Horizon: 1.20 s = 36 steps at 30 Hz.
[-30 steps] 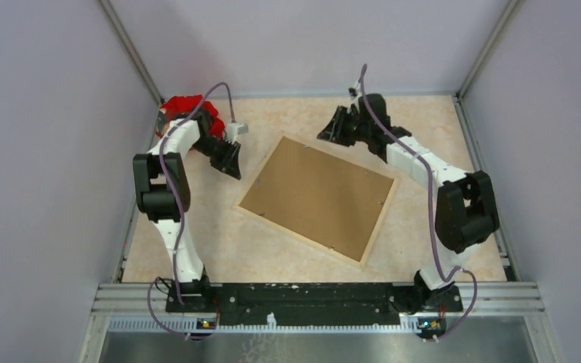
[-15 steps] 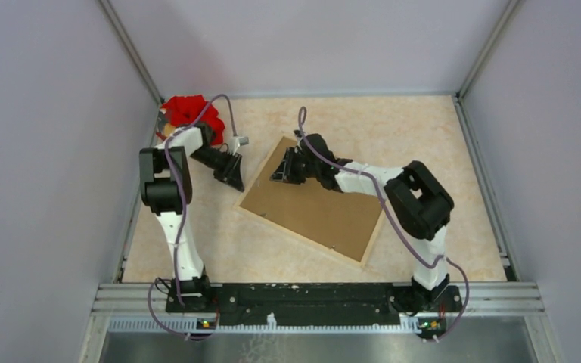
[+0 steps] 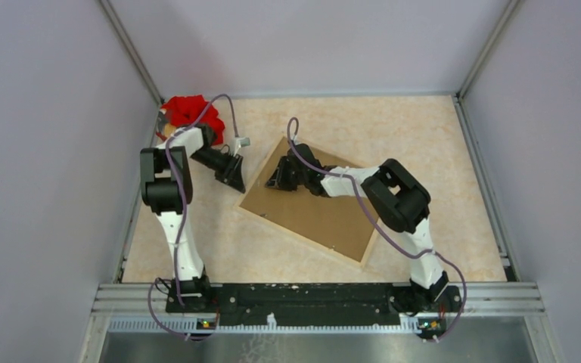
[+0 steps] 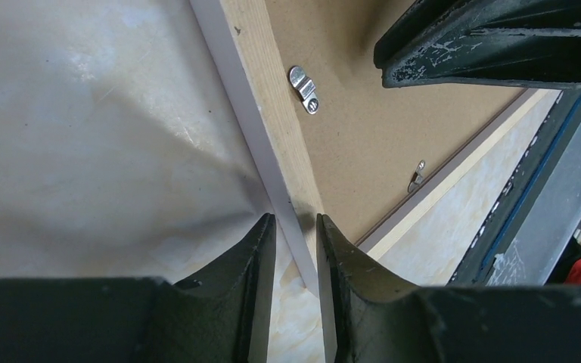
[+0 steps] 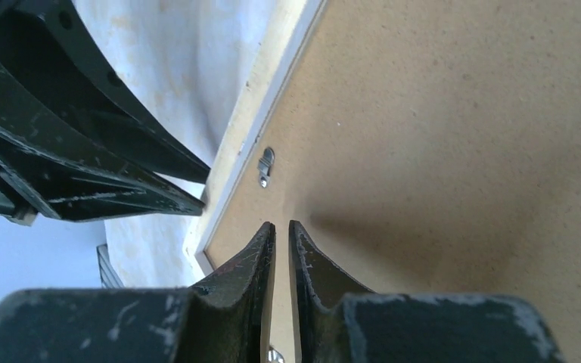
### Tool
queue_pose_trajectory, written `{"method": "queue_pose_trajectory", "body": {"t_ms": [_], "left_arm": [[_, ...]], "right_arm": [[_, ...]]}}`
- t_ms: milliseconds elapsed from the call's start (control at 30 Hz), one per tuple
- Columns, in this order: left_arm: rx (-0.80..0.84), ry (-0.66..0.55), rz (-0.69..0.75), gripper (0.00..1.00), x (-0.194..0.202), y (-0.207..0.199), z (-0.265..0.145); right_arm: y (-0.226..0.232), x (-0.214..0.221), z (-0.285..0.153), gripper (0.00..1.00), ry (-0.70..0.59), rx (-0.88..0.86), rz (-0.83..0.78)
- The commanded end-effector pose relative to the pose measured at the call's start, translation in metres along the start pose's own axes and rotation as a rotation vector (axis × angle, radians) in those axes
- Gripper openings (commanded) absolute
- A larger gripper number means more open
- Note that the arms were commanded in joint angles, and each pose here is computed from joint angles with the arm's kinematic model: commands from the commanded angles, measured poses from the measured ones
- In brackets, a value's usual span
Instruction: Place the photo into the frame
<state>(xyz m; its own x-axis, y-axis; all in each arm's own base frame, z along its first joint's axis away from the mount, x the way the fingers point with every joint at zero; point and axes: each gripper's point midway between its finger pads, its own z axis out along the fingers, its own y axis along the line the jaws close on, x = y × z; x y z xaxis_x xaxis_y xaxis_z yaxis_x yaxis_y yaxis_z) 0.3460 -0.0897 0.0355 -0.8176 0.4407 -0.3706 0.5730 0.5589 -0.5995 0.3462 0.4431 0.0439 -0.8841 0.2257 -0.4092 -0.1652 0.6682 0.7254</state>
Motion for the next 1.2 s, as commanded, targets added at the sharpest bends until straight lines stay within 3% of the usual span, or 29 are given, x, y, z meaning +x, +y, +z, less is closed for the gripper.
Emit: {"method": "queue_pose_trajectory", "body": {"t_ms": [0,1167], "left_arm": [[0.051,-0.002,0.009,0.32,0.004,-0.006,0.008],[0.023,-0.003,0.019,0.27,0.003,-0.001,0.011]], "right_arm": [[0.021,-0.005,0.014,0.12,-0.035,-0.064,-0.001],[0.031,-0.003,0.039,0.07,-0.033,-0.085,0.039]]}}
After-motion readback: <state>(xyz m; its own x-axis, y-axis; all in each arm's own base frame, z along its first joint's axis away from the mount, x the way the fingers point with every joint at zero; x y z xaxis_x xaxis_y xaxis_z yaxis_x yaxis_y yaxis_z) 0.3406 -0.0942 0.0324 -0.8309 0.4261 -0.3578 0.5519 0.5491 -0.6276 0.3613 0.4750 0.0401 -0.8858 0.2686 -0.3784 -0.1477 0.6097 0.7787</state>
